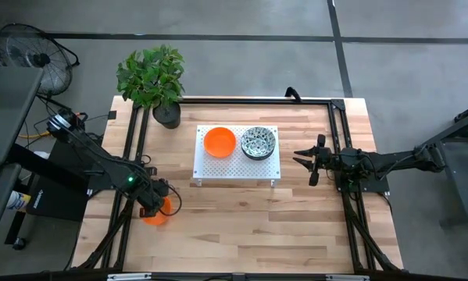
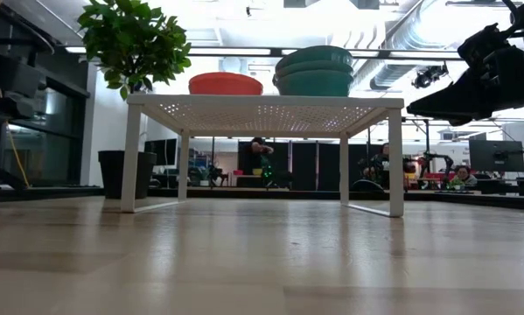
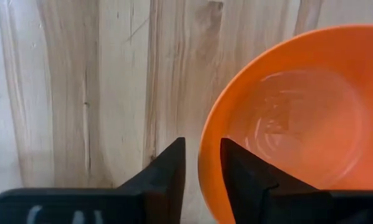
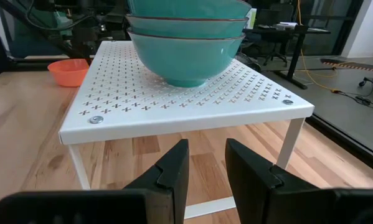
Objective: Pick & Place Mini bowls
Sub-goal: Stack the orange bowl on the orange bowls on the shelf
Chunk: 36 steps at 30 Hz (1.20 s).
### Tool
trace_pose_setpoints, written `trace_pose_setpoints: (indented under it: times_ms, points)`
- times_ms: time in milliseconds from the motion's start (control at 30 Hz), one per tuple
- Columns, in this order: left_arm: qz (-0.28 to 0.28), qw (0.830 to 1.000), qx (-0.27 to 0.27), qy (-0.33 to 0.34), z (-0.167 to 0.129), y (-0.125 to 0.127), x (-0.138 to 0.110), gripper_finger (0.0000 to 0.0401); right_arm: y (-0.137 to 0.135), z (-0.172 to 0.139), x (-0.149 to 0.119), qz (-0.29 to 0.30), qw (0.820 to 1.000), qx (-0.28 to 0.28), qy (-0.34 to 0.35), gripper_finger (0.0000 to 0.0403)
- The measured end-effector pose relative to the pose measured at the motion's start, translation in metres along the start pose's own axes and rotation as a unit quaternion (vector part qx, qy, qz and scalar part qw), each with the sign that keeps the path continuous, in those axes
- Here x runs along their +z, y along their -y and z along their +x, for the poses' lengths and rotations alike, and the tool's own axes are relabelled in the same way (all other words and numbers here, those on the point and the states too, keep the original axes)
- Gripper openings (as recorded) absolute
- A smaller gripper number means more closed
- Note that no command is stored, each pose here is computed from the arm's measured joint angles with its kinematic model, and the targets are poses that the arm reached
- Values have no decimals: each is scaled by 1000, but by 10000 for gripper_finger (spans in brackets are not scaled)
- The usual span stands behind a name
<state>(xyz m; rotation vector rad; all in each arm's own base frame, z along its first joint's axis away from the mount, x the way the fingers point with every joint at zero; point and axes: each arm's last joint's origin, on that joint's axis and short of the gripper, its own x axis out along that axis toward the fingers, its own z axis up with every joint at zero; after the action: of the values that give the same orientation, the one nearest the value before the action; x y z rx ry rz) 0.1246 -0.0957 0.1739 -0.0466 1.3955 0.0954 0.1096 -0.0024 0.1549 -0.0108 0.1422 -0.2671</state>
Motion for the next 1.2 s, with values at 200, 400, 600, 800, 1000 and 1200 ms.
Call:
trace_pose_setpoints:
  times_ms: [200, 400, 600, 800, 1000, 1200]
  points:
    - [-7, 1000, -1, 1, -1, 0, 0, 27, 0, 0, 0, 0, 1000, 0, 0, 94]
    - [-26, 1000, -6, -1, -2, 0, 0, 9, 0, 0, 0, 0, 1000, 0, 0, 94]
    - [-30, 999, -23, 9, -15, 5, 8, 3, 0, 0, 0, 0, 1000, 0, 0, 94]
    - [-28, 998, -22, 44, -45, 10, 21, 1, 0, 0, 0, 0, 1000, 0, 0, 94]
    - [-19, 996, -23, 88, -83, 13, 34, 1, 0, 0, 0, 0, 1000, 0, 0, 94]
    - [-35, 991, -16, 127, -121, 3, 52, 0, 0, 0, 0, 0, 1000, 0, 0, 94]
